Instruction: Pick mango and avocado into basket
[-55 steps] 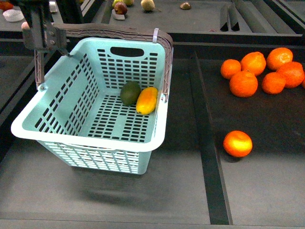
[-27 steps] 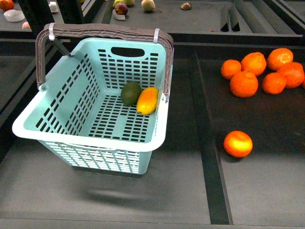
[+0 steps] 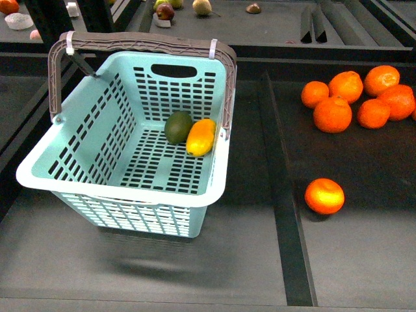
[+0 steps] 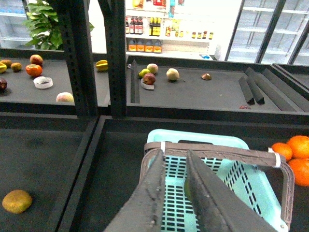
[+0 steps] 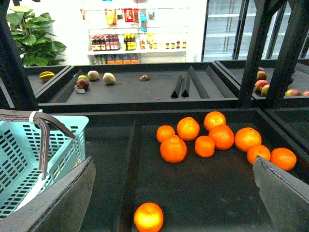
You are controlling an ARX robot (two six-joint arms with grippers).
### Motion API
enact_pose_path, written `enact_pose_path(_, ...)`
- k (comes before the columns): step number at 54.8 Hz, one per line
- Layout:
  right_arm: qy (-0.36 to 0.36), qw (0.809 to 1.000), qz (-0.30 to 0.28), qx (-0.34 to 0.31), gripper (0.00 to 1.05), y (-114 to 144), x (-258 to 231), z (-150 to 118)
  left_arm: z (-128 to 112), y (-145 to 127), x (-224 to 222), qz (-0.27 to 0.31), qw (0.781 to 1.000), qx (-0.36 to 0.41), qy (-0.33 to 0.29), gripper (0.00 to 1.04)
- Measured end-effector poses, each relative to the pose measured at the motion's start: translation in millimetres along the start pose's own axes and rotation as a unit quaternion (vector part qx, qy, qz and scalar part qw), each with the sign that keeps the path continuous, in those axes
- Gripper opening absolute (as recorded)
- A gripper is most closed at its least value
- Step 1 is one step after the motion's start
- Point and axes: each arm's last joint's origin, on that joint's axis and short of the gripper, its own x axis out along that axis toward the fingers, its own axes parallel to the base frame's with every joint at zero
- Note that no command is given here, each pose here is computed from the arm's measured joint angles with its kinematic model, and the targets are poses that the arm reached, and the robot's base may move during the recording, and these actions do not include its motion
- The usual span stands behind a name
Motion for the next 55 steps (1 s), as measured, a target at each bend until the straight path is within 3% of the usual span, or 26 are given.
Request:
enact_pose_path(3, 0.0, 1.0, 0.0, 0.0, 0.97, 0, 0, 0, -11, -1, -11, -0.002, 1.0, 0.007, 0.001, 0.03)
enact_pose_path(22, 0.0, 1.0, 0.0, 0.0, 0.97, 0, 0, 0, -45, 1, -52, -0.001, 1.0, 0.012, -0.002, 0.03)
enact_pose_path(55, 0.0, 1.0, 0.0, 0.0, 0.97, 0, 0, 0, -64, 2, -82, -0.001, 1.0, 0.015, -0.01, 0.03)
